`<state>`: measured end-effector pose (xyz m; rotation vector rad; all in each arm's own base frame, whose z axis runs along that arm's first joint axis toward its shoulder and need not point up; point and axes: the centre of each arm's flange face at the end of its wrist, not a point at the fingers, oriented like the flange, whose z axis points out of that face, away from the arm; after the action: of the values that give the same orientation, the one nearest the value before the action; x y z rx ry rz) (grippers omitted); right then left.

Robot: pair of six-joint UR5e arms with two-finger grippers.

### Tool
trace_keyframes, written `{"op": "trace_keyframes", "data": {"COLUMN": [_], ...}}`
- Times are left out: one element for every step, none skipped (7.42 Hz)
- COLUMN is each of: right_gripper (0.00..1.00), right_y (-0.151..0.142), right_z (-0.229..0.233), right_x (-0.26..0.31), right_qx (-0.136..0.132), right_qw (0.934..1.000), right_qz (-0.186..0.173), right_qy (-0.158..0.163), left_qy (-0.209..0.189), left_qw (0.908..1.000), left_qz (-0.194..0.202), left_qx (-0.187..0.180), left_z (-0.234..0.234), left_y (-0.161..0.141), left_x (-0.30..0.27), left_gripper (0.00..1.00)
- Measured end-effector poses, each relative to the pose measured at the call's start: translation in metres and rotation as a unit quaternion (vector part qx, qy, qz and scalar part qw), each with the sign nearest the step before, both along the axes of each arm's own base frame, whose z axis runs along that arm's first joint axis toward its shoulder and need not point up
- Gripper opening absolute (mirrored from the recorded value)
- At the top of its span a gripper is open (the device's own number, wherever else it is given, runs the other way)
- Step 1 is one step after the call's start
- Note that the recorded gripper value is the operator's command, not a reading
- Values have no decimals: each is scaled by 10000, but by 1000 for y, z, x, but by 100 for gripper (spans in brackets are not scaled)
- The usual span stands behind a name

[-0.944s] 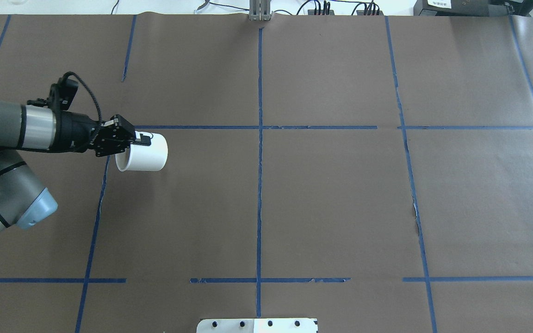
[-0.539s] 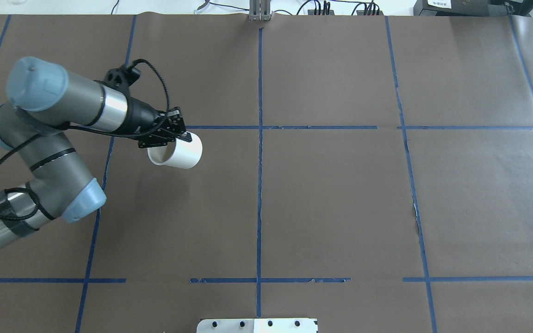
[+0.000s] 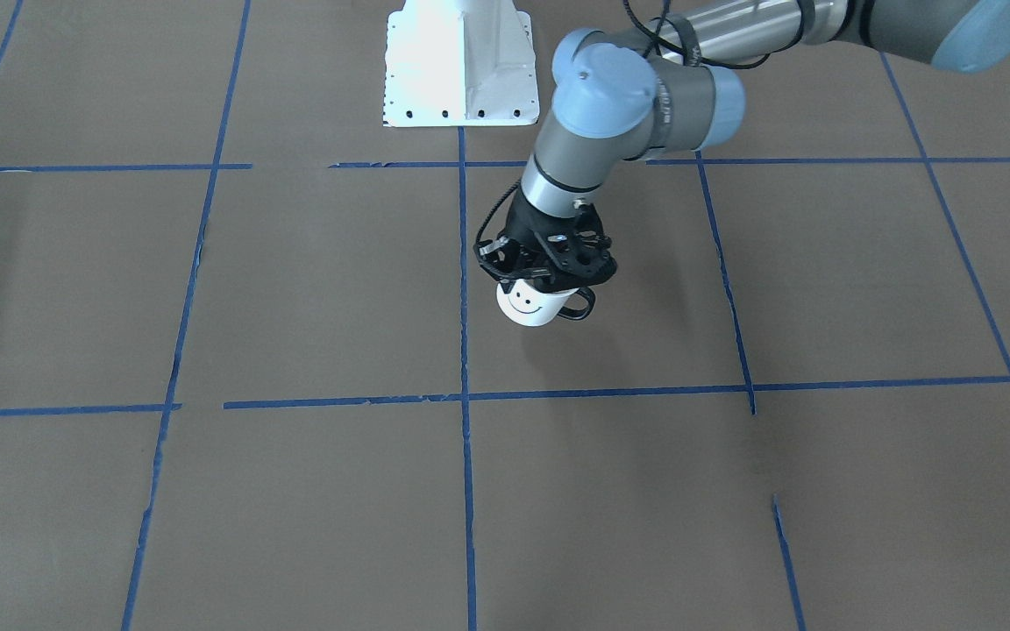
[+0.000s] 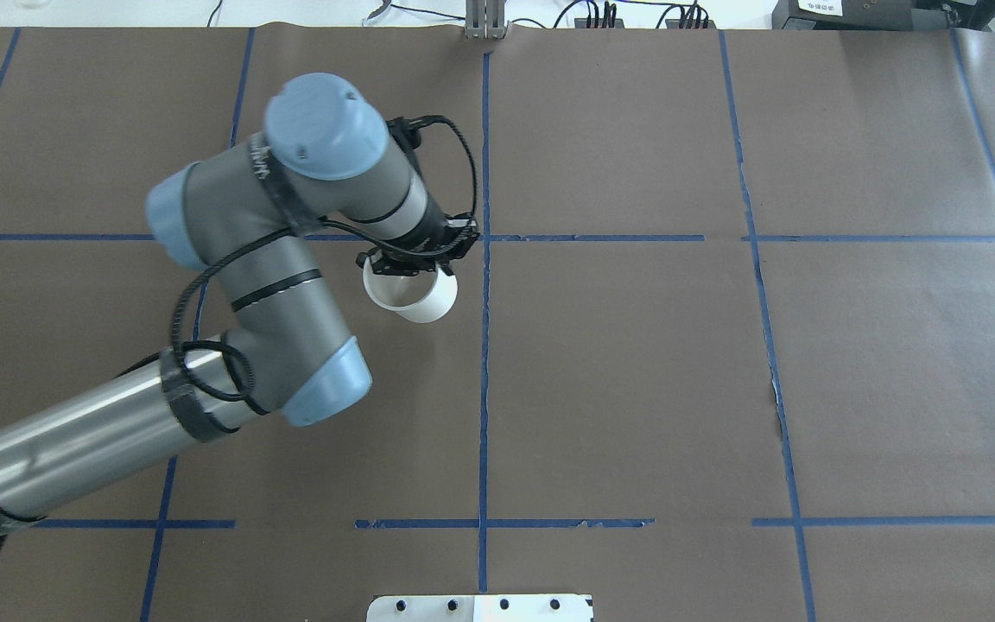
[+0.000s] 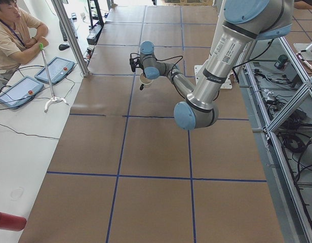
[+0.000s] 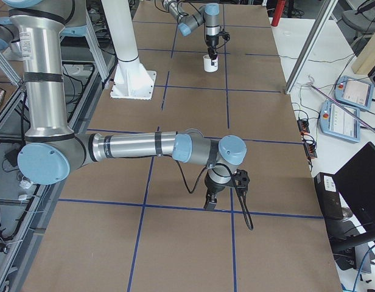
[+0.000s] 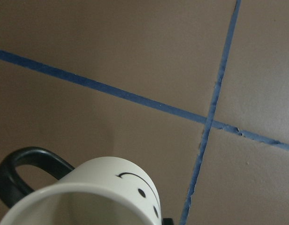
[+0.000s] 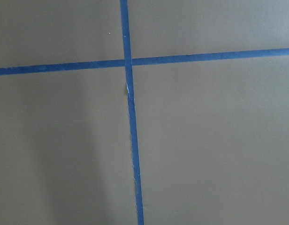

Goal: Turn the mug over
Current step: 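Carry the mug toward the table centre with the left gripper, rotating it upright, then set the mug down upright, open the left gripper and withdraw the arm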

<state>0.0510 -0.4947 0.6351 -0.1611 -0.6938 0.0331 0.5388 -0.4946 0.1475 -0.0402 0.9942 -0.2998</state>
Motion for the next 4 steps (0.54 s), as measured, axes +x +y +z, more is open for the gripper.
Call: {"op": "trace_keyframes", "data": {"right_gripper": [100,100,100,100], "right_y": [0,0,0,0], "right_z": [0,0,0,0], "right_x": [0,0,0,0], "right_qx": [1,1,-1,-1], "right_qw": [10000,10000,10000,10000], "right_qz": [0,0,0,0], "right_qy": [0,0,0,0], "left_qy": [-230,-398,-516,-598], "left_qw": [9997,9989,9982,9977], "left_qz": [-14,33,93,144], "left_qx": [101,232,280,281], "left_z": [-24,-37,-35,-27], "left_y": [0,6,12,17], "left_x": [34,62,77,86], "left_gripper": [0,0,0,5]}}
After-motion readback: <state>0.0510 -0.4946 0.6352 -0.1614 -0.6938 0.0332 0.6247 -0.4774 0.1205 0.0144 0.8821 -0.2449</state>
